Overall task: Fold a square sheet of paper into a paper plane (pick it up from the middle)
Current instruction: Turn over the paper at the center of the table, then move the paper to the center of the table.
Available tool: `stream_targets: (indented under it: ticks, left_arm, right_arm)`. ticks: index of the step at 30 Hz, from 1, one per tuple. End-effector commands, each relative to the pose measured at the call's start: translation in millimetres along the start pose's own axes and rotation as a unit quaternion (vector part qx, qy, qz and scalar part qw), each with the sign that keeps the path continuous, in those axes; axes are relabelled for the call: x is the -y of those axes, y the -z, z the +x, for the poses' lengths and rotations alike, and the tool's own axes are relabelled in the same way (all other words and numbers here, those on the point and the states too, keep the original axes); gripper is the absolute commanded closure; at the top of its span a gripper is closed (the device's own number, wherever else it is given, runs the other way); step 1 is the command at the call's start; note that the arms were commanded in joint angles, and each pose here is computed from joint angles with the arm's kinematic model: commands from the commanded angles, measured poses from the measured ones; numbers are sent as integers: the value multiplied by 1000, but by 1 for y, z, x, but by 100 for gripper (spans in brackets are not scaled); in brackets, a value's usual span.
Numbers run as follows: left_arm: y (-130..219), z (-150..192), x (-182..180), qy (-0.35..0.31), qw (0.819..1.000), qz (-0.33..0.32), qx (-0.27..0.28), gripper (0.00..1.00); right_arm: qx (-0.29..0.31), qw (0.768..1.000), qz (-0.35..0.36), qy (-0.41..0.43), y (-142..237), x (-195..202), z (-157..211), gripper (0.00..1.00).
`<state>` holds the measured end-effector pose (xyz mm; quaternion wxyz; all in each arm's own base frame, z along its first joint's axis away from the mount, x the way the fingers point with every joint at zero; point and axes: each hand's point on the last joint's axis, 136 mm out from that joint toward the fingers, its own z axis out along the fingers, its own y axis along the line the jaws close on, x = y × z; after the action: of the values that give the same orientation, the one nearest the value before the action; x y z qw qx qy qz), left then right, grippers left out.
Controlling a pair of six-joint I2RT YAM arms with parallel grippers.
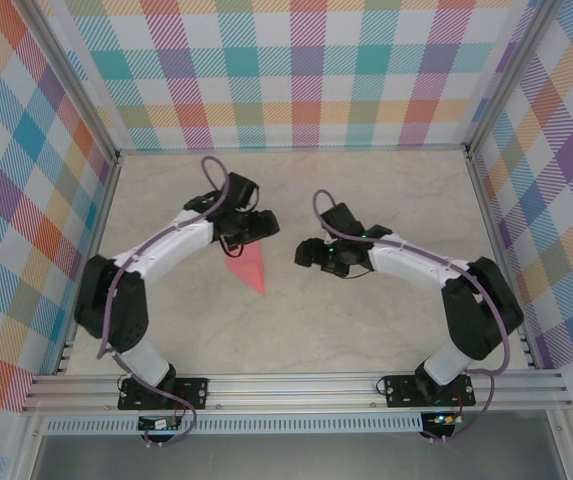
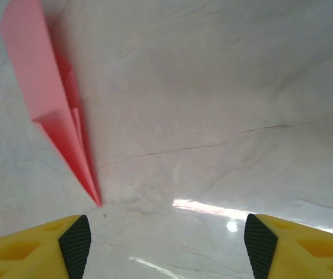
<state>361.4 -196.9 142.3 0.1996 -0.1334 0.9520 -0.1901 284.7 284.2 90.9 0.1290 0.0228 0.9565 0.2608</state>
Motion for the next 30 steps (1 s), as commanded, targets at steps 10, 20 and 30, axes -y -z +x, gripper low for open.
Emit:
stream_targets:
  ticks: [10,20,30]
  left_arm:
    - [54,-12,-142,154,980,-103,77,5]
    - [53,-3,-162,167,976,-117,75,1]
    - [46,-1,-156,151,982,-99,61,1]
  right_arm:
    - [-42,994,-58,77,-67,-125,31,45]
    - [-55,994,50,84,-115,-103,22,45]
    - [-131,962,80,226,-113,-61,53,43]
